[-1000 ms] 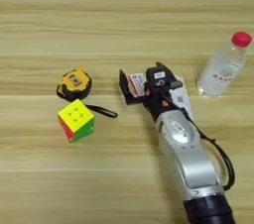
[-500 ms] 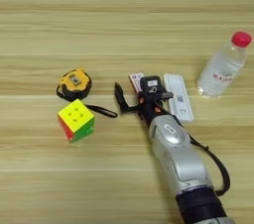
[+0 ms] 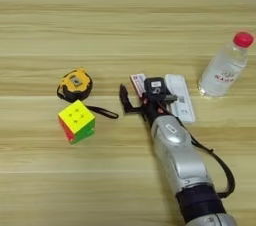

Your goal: Move the objects on the table

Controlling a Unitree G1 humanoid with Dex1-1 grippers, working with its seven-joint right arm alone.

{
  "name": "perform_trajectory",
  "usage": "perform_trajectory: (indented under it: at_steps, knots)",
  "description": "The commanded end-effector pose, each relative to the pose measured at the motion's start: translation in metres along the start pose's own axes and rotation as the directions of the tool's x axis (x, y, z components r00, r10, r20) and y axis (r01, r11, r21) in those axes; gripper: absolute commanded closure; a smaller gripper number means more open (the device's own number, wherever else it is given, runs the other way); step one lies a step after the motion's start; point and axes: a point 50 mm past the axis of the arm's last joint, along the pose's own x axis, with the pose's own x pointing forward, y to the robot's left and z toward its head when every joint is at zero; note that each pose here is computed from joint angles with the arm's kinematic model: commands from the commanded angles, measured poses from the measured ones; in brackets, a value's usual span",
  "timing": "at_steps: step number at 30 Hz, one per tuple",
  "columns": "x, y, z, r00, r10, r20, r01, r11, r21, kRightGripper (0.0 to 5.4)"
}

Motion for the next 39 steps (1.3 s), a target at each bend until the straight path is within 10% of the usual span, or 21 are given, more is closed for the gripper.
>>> perform_trajectory:
  at_steps: [1,15,39]
  knots:
    - [0.011,0.001,0.024,0.996,-0.007,0.089,0.006,1.000,0.009,0.03]
    - [0.011,0.013,0.014,0.997,0.072,-0.004,-0.070,0.986,0.153,0.72]
    - [0.010,0.013,0.015,0.998,0.069,-0.005,-0.068,0.993,0.101,2.99]
